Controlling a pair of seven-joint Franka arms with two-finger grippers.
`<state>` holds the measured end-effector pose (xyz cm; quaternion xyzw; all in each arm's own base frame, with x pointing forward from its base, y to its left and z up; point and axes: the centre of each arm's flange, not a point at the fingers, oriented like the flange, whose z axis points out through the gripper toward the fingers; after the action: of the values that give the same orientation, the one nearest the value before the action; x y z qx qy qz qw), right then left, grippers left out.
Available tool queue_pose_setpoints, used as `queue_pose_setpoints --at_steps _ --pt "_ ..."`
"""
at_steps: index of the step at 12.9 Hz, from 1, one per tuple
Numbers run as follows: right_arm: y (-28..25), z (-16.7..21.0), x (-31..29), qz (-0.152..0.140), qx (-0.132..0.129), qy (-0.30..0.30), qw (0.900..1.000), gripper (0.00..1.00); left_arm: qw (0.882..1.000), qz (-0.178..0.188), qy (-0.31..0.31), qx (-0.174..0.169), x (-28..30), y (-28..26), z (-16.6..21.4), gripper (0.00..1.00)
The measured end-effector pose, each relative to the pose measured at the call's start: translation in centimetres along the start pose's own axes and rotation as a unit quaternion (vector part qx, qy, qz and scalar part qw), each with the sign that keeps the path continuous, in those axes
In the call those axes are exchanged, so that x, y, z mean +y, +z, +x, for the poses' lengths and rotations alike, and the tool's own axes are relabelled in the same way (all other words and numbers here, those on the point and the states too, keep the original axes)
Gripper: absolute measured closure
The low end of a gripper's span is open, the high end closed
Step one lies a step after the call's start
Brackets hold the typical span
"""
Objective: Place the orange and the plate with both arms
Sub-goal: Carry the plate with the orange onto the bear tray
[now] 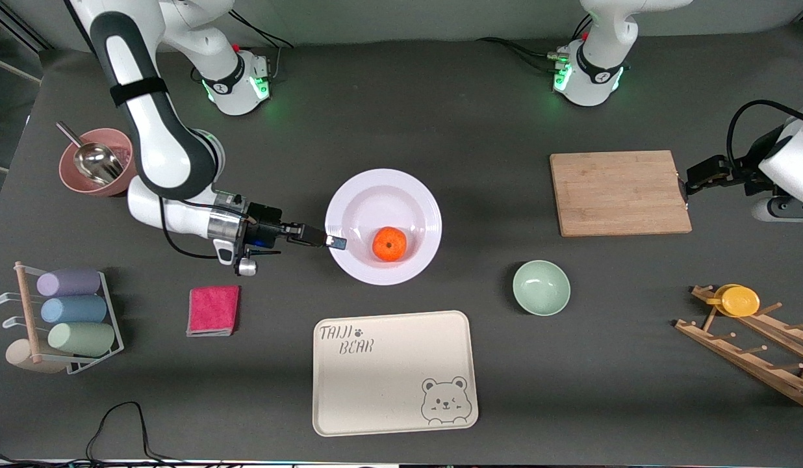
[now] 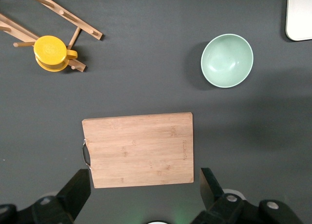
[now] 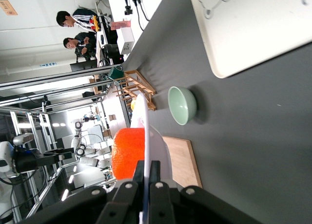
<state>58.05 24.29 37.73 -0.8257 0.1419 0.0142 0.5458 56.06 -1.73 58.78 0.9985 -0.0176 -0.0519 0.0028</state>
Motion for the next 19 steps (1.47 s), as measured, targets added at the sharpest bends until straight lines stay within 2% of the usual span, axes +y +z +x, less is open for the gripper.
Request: queue_pose_setpoints --at_steps 3,10,15,19 --pt "-0.3 1.6 -4.2 0.008 0.009 -0.013 1.0 0.94 1.0 0.0 0.0 0.0 0.0 0.0 0.0 0.0" --pt "3.7 10.7 -2.3 0.01 0.031 -0.028 0.999 0.94 1.0 0.0 0.0 -0.001 0.0 0.1 0.0 0.0" --pt "3.1 19.4 4.1 0.012 0.063 -0.036 0.997 0.94 1.0 0.0 0.0 -0.002 0.0 0.2 0.1 0.0" --pt "5.5 22.2 10.3 0.001 0.058 -0.064 0.996 0.94 1.0 0.0 0.001 -0.003 0.0 0.3 0.1 0.0"
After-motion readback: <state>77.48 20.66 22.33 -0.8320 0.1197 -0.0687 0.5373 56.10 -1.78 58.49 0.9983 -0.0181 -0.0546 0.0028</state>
